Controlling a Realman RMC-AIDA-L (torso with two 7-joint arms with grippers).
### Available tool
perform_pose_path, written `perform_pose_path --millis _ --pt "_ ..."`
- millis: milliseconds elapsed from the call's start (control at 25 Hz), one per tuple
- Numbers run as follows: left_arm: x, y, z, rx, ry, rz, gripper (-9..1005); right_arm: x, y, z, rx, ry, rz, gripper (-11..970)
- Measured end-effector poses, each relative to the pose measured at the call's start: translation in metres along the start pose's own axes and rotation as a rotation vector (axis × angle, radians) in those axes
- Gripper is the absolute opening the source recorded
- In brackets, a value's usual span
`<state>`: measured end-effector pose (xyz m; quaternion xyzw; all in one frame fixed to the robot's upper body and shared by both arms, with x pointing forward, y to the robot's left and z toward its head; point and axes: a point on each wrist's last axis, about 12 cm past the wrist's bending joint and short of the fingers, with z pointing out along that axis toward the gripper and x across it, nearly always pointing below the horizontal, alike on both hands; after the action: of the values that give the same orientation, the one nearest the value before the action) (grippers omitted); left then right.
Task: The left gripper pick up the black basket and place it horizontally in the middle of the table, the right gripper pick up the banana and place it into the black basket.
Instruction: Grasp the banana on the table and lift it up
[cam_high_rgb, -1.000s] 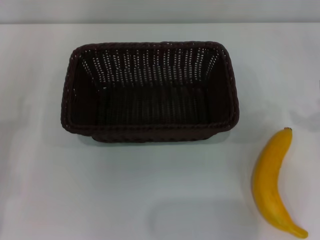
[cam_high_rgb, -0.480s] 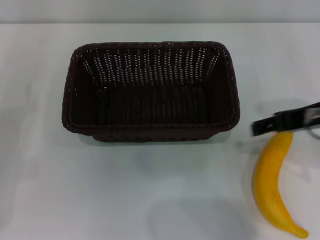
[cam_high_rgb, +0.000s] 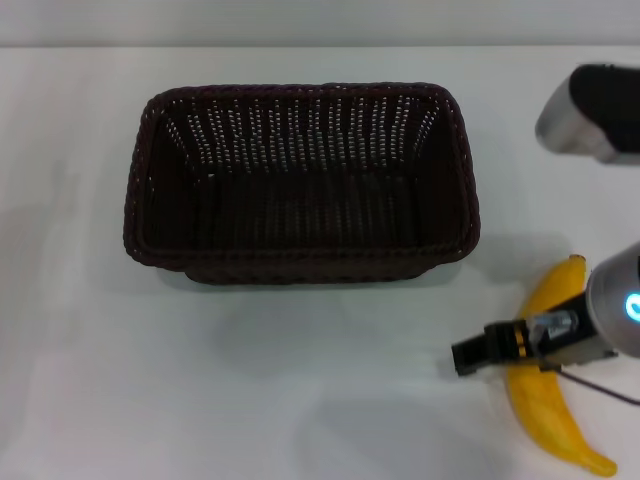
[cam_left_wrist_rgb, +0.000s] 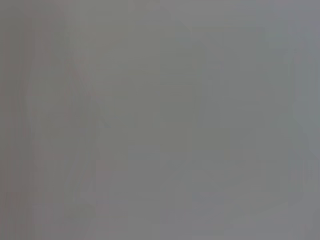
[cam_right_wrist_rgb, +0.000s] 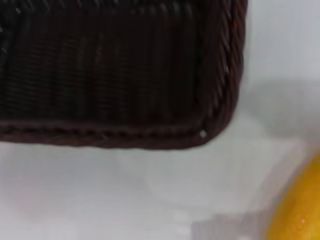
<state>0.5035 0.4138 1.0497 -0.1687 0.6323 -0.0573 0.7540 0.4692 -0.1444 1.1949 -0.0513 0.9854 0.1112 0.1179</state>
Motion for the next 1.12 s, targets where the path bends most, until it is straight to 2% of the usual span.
perform_pose_path --millis 360,600,800,1120 --pt "0.002 -0.003 -0.001 0.008 -0.002 -0.007 690 0.005 -0.006 0.015 0.072 0.058 0.012 840" --pt "0.003 -0.005 -0.001 0.010 -0.003 -0.012 690 0.003 -0.009 0.022 0.089 0.072 0.008 764" --pt "0.003 -0.005 -0.001 0.013 -0.002 -0.015 689 0.003 -0.011 0.030 0.101 0.080 0.003 765" --pt "0.002 -0.005 0.000 0.016 -0.005 -0.013 689 0.000 -0.013 0.042 0.101 0.088 -0.019 693"
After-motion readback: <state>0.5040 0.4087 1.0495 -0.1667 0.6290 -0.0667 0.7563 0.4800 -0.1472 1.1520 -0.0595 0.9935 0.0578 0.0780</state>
